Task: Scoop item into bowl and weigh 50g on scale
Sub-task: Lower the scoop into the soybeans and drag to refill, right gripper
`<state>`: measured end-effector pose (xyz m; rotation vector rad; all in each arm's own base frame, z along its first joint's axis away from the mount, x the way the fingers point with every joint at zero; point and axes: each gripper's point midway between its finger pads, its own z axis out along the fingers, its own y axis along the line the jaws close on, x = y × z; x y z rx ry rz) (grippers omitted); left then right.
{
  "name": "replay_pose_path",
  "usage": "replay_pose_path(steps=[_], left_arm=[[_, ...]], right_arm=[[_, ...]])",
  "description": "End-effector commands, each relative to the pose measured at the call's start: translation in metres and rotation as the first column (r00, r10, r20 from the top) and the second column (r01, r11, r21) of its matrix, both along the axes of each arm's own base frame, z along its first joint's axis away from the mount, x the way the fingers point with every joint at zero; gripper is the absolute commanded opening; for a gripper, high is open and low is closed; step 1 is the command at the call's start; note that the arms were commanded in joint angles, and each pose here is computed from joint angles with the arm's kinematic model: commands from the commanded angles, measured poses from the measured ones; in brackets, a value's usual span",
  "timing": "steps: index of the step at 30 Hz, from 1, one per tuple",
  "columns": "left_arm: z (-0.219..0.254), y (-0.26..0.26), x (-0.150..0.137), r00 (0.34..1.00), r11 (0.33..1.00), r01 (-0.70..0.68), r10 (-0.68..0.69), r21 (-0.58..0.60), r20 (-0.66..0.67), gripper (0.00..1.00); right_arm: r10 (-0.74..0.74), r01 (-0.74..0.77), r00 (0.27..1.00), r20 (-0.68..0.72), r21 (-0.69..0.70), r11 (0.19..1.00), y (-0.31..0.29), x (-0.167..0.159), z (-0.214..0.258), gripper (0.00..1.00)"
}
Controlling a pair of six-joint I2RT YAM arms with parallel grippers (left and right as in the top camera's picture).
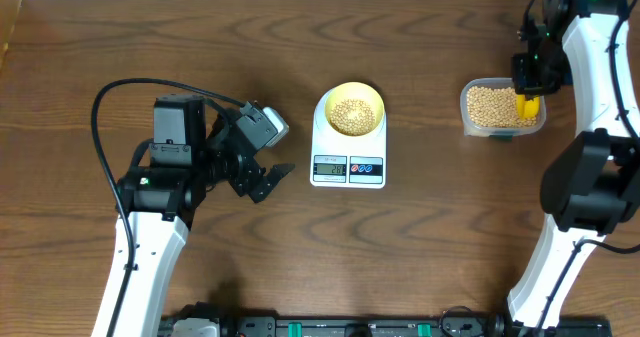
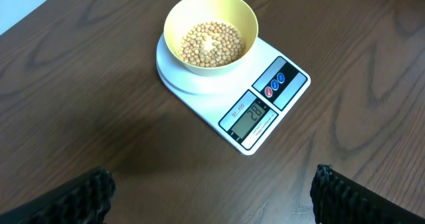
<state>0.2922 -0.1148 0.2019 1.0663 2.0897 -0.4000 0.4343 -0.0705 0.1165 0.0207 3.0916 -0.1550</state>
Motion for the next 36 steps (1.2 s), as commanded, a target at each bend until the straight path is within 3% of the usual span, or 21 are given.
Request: replay_pose_path(steps=[1, 22, 36], left_arm=[[0.006, 0.001, 0.003, 1.0, 1.0, 0.002, -0.001, -0.003, 0.017, 0.96], [0.006, 0.001, 0.003, 1.0, 1.0, 0.002, -0.001, -0.003, 0.017, 0.96], [0.006, 0.001, 0.003, 1.0, 1.0, 0.002, -0.001, -0.003, 0.017, 0.96]], right_arm=[[-0.017, 0.014, 0.999, 0.03, 0.085, 0.996, 0.002, 0.004, -0.004, 0.01], [-0.04, 0.008, 0.997, 0.067, 0.423, 0.906, 0.048, 0.011, -0.015, 0.01], [-0.147, 0.06, 0.983, 0.11, 0.566, 0.822, 0.022, 0.015, -0.003, 0.01]])
